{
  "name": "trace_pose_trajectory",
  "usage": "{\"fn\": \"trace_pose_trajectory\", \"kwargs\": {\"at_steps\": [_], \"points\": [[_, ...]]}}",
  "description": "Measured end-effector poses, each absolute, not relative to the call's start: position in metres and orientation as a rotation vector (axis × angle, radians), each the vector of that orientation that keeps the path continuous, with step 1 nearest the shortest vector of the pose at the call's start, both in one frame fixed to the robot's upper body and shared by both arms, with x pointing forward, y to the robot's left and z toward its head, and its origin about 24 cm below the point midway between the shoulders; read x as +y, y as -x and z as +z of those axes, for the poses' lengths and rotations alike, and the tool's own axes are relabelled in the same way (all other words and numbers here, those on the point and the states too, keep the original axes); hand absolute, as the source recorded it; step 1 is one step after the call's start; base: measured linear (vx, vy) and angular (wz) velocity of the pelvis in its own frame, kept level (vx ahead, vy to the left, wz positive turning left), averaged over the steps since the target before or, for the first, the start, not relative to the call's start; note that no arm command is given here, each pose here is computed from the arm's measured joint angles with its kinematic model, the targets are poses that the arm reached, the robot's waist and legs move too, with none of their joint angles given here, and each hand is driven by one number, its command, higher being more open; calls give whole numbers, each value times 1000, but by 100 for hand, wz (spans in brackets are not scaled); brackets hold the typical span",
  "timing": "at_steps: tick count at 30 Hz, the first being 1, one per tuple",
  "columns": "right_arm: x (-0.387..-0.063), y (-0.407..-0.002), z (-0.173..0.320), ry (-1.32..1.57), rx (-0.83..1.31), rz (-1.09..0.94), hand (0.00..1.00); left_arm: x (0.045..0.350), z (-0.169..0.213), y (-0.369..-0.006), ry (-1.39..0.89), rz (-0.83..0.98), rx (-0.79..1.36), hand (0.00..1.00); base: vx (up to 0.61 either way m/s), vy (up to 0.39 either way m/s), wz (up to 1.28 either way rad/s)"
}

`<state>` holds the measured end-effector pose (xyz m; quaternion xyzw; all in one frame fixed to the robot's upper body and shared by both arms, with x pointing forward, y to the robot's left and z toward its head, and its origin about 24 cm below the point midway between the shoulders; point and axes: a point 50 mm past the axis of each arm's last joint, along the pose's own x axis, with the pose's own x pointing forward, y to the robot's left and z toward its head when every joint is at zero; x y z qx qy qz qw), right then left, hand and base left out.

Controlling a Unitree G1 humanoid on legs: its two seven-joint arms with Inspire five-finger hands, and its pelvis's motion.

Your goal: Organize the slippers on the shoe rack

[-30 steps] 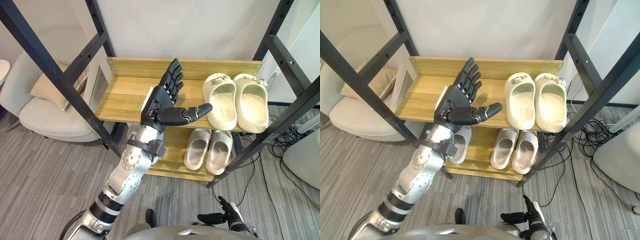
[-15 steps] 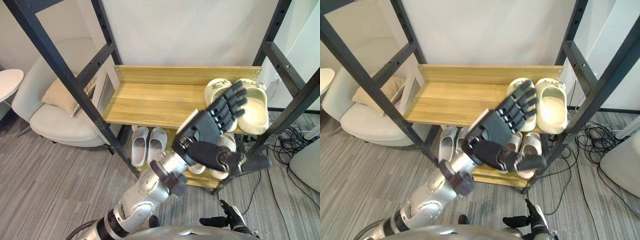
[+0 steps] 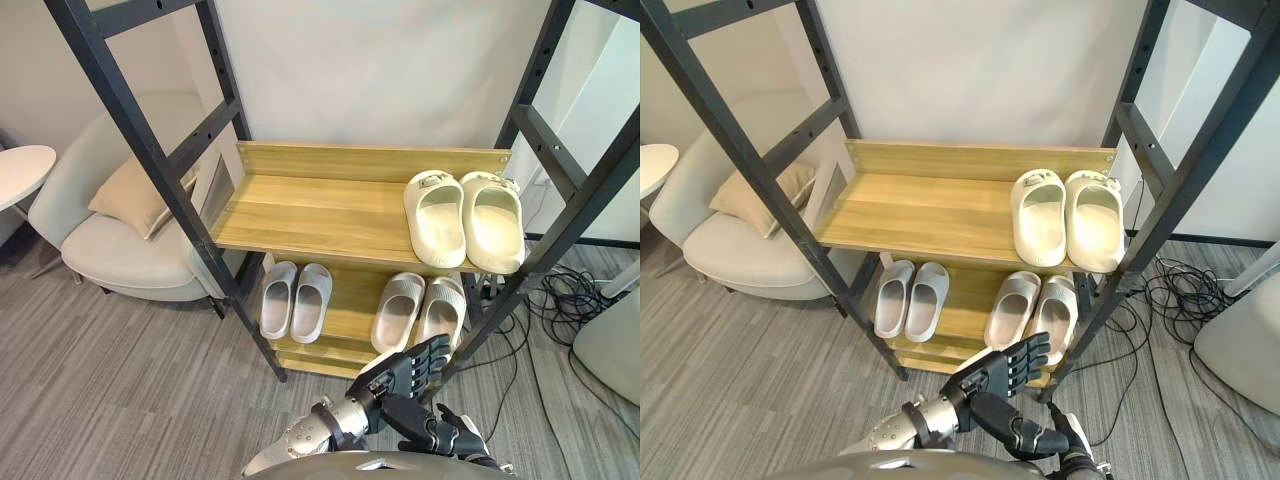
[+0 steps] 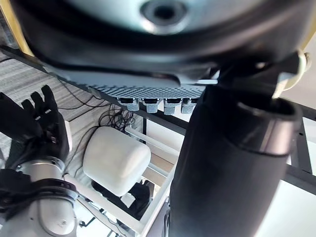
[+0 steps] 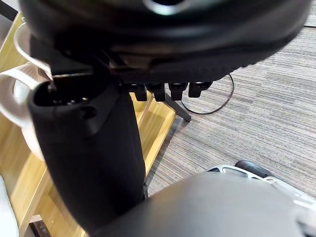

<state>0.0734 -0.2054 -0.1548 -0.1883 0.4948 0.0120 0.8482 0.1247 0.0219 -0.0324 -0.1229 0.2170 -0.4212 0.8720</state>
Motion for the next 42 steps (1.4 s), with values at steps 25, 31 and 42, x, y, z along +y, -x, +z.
{"fn": "trace_pose_trajectory", "kwargs": {"at_steps": [25,31,42], "points": [[-201,-81,-156,343,1032,-38,100,179,-142,-110,-271,-10,903,100,10,2,-7],[-202,-92,-154,348,1008,-40,100,184,-145,-107,-245,93,926,100,6,9,-25],[-201,-112,-150,289,975,-75,100,197,-142,-125,-184,216,901,100,-128,-36,18]]}}
